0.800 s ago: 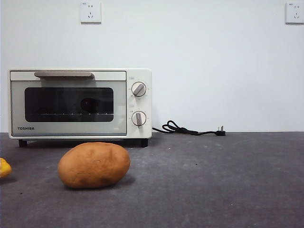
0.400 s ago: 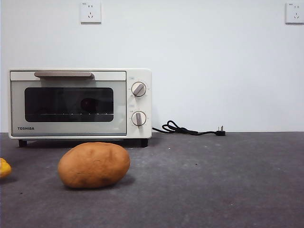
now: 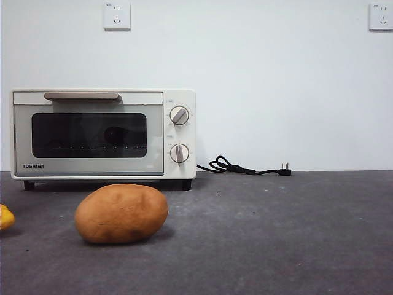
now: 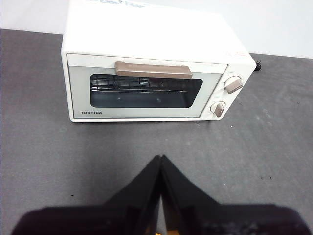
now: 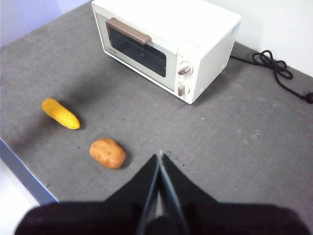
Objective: Take the eggplant from the table,put the eggplant in the oven
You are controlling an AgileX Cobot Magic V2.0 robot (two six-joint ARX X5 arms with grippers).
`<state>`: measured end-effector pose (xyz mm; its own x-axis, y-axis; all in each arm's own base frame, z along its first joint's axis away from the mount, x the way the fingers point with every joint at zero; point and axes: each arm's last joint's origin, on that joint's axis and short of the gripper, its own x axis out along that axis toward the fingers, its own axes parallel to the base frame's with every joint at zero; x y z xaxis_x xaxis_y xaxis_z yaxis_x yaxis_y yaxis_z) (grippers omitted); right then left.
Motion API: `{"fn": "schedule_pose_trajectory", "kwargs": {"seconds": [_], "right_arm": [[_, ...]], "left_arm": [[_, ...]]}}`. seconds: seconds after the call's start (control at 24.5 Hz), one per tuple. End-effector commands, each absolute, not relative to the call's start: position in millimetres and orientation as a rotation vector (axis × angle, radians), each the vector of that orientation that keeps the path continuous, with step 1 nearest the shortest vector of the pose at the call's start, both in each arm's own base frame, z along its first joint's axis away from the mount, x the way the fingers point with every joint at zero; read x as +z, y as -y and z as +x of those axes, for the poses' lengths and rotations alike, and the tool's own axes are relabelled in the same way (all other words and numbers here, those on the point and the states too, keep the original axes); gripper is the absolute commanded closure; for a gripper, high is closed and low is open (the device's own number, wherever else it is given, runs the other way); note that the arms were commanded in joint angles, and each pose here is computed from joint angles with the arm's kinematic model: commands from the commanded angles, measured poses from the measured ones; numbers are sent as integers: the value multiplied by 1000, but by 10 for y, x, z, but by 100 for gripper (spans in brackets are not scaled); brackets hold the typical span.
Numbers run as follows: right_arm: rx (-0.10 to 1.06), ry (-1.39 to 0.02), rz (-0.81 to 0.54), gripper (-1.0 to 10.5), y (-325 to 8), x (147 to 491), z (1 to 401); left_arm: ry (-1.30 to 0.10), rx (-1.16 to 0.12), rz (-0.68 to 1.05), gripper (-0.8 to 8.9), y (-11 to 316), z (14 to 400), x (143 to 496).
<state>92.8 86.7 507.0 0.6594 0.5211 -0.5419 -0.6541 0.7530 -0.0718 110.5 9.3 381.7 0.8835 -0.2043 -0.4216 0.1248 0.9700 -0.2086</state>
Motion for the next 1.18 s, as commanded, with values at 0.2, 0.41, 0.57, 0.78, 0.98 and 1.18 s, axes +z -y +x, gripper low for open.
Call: {"fn": "schedule_pose_trajectory", "kwargs": {"seconds": [0.2, 0.41, 0.57, 0.78, 0.98, 1.18], "right_arm": [[667, -591, -292, 946, -985, 4992, 1047], [665, -619, -304, 946, -1067, 4953, 1131], [664, -638, -313, 946, -1125, 4924, 1190], [662, -660, -323, 946, -1189, 4888, 1256], [661, -673, -329, 946, -1226, 4868, 1293], [661, -674, -329, 946, -1229, 4865, 1297]], "left_arm": [[-448, -175, -182, 818, -90, 1108, 3834], [-451, -175, -183, 818, -91, 1109, 3831], [-453, -185, -187, 818, -87, 1107, 3829], [-473, -303, -266, 818, -50, 1092, 3823], [-477, -353, -268, 818, -41, 1112, 3821], [-472, -355, -258, 818, -47, 1144, 3824]]}}
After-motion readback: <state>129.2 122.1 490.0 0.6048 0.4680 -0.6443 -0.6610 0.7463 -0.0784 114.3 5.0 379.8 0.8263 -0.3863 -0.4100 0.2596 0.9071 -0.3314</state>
